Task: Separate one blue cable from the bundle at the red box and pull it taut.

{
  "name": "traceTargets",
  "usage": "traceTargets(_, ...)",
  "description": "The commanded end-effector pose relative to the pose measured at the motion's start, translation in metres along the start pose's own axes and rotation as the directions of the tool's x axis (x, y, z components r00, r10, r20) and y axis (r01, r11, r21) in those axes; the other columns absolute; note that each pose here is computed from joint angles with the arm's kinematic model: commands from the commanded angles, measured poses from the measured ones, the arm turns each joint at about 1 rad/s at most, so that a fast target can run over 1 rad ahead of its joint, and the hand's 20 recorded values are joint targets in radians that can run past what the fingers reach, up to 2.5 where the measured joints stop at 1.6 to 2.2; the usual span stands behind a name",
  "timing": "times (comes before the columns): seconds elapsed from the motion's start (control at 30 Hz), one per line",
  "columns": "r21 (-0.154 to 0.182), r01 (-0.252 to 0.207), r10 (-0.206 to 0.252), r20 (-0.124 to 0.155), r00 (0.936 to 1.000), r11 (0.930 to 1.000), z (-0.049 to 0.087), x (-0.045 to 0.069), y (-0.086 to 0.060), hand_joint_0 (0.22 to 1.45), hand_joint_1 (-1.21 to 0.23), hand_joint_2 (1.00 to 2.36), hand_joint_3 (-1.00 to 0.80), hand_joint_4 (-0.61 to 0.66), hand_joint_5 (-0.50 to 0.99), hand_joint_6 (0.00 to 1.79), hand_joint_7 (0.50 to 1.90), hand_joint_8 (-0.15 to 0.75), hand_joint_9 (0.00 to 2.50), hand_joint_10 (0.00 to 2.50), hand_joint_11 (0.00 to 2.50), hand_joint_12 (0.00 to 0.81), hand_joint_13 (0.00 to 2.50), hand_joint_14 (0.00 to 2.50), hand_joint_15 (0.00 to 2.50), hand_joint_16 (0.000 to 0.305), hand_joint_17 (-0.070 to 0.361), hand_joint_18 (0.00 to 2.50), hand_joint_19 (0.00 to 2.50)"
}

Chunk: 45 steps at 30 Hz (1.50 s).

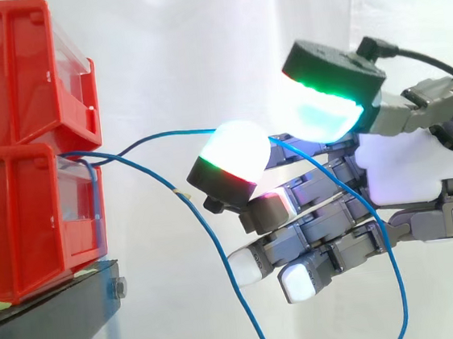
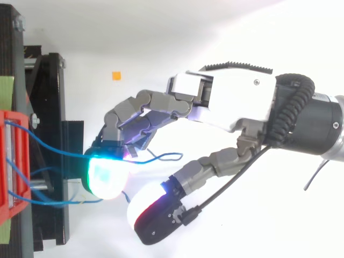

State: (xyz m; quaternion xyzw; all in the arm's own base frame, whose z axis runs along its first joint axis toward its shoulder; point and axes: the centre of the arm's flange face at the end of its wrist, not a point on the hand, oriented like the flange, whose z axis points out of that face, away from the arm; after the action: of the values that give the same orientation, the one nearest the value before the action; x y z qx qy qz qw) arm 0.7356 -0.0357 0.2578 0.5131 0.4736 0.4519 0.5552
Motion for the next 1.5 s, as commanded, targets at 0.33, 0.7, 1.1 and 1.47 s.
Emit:
traceTargets(0.33, 0.0, 0.003, -0.003, -0.002, 1.0, 1.0, -0.0004, 0.0039, 0.0001, 0.56, -0.65, 1.0, -0.5, 0.09, -0.21, 0.76, 0.94, 0.29, 0.72, 0.7, 1.65, 0.42, 0.76, 0.02, 0.9, 0.052, 0.116, 0.72, 0.8)
traceTargets(0.7, 0.003, 0.017, -0.017, 0.016, 0.9997, 0.9998, -0.0003, 0.0021, -0.0011, 0.56, -0.68, 1.0, -0.5, 0.1, -0.24, 0.77, 0.89, 0.32, 0.45, 2.03, 1.44, 0.389, 0.96, 0.46, 1.55, 0.047, 0.107, 0.95, 1.22)
traceTargets(1.1, 0.001, 0.054, -0.054, 0.038, 0.9978, 0.9986, 0.0002, 0.0002, -0.0006, 0.56, -0.7, 1.0, -0.5, 0.12, -0.24, 0.79, 0.85, 0.354, 0.27, 2.5, 2.21, 0.401, 0.52, 2.5, 1.51, 0.042, 0.094, 1.16, 1.7)
traceTargets(1.47, -0.004, 0.08, -0.08, 0.049, 0.9956, 0.9968, 0.0019, 0.002, -0.0046, 0.58, -0.66, 1.0, -0.5, 0.13, -0.23, 0.8, 0.83, 0.439, 0.58, 2.5, 2.5, 0.478, 0.93, 2.5, 1.81, 0.042, 0.095, 1.43, 1.39)
